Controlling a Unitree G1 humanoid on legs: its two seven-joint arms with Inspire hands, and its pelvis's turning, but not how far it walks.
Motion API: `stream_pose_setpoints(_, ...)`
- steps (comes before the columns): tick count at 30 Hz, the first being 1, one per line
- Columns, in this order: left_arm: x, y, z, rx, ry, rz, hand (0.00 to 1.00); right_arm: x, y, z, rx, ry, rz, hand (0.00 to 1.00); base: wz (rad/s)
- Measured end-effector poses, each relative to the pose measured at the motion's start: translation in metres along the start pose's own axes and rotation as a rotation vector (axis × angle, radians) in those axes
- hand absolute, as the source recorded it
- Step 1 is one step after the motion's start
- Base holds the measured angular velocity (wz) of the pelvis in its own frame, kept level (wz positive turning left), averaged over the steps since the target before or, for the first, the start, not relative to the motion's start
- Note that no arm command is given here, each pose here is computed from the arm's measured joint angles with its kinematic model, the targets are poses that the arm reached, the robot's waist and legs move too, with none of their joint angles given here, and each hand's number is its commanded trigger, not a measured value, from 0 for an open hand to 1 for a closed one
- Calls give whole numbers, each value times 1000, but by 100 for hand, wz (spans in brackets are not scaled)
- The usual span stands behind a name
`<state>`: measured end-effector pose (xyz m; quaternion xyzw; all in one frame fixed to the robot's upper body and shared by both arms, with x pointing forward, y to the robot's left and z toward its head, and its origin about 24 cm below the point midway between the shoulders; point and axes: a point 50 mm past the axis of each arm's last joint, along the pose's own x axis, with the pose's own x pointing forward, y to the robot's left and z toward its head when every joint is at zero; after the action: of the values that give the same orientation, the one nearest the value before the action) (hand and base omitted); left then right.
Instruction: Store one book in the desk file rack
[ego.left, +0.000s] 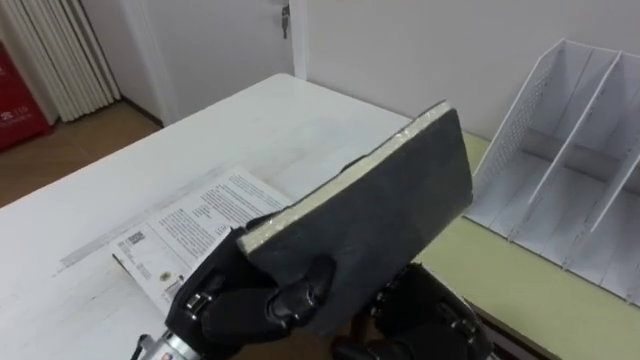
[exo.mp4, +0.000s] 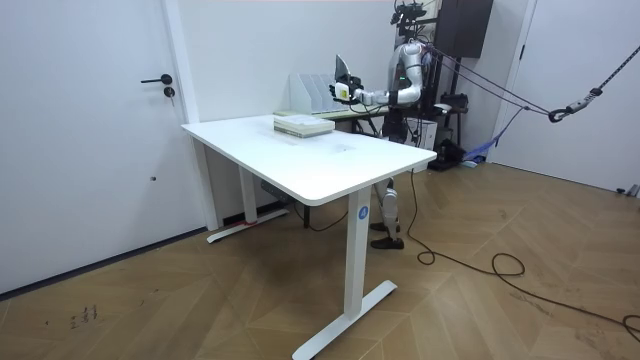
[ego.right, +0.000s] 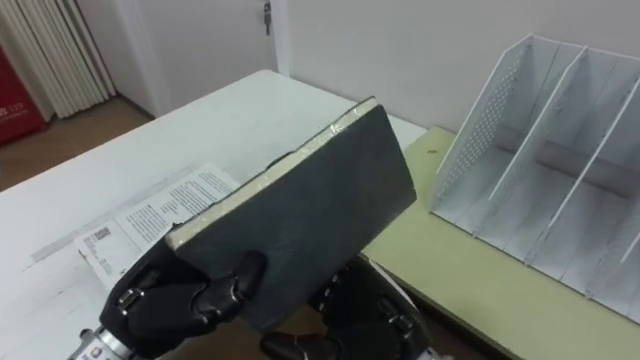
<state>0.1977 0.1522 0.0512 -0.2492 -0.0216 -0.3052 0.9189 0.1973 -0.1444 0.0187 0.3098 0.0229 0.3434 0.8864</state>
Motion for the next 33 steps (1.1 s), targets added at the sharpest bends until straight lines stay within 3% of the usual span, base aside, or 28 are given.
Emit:
stream_pose_setpoints(12,-1,0,1,-161,-56,-16,100,11,7,18,128,-142,75,0,-1)
stream_pose_setpoints(24,-2,0,1,-182,-51,-34,100,11,9,21,145,-163,85,0,-4)
stream_pose_setpoints(33,-9,10,0,-202,-46,-78,100,13,15,26,171,-183,131,0,-1)
